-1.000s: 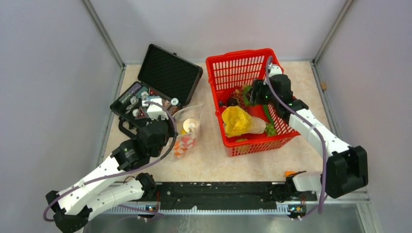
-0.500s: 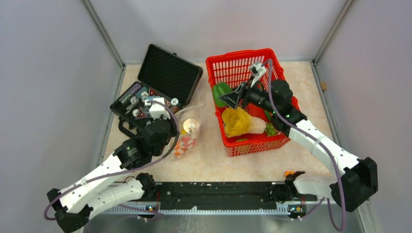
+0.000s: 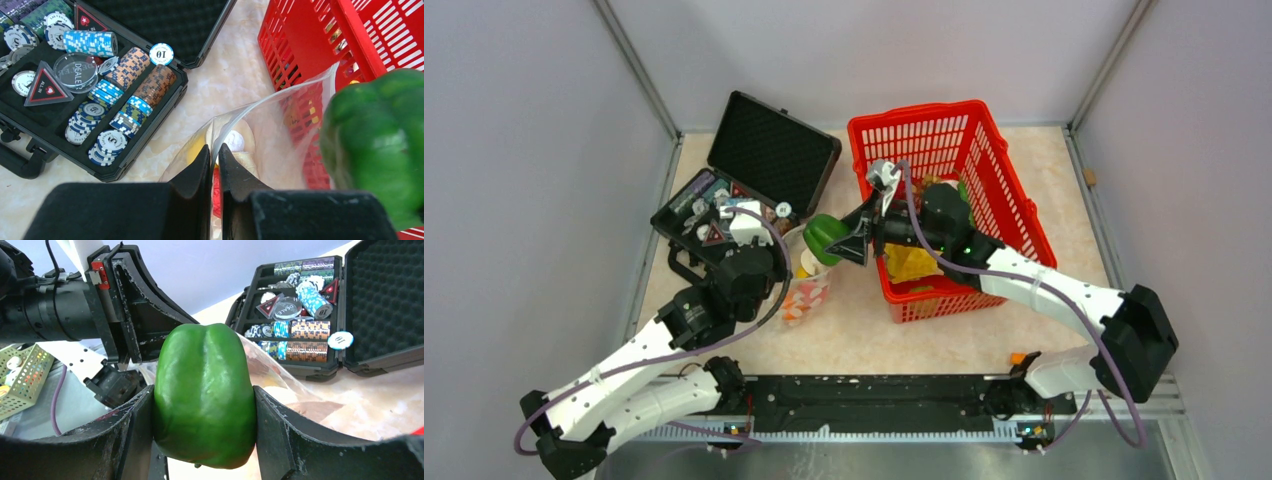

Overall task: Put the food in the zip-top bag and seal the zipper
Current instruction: Place the fake vegetable in the zipper food storage bag, then adjust the fake vegetable in the bin, then pick up the fake fruit from the bin.

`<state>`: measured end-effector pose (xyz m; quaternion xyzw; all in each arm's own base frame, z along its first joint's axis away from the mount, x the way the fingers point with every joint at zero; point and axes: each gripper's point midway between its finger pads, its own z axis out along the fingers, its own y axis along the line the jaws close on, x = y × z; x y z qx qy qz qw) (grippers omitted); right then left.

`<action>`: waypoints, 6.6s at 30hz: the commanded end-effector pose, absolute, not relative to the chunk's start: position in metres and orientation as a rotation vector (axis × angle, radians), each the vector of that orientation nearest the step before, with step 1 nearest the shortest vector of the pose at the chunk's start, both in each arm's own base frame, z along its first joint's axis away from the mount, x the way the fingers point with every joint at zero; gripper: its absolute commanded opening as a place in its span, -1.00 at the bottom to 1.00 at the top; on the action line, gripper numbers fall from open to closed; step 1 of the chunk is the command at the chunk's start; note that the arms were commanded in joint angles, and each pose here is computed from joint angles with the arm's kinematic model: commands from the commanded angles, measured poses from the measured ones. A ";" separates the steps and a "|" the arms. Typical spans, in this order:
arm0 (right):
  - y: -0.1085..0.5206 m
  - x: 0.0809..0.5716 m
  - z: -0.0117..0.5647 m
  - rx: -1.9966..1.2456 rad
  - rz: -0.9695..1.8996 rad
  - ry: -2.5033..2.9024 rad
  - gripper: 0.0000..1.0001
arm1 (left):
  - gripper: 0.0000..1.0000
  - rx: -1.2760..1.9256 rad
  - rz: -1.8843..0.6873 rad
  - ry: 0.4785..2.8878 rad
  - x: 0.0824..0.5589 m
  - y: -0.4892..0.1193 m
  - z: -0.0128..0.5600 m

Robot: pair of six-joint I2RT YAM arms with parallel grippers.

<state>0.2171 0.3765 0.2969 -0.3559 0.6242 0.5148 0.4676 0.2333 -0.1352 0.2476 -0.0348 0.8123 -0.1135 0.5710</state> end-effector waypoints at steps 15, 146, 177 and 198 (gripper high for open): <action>0.416 0.222 0.293 -0.985 1.204 1.500 -0.21 | -0.78 -0.126 -0.315 1.833 0.236 -0.133 0.273; 0.143 0.434 0.227 -0.256 0.119 2.083 -0.07 | -1.00 -0.006 -0.329 1.940 0.248 -0.141 0.258; 0.210 0.373 0.111 -0.418 0.559 2.507 0.33 | -1.00 -0.012 -0.349 1.953 0.249 -0.145 0.254; 0.219 0.370 0.057 -0.485 0.396 2.630 -0.82 | -1.00 -0.016 -0.342 1.951 0.249 -0.143 0.252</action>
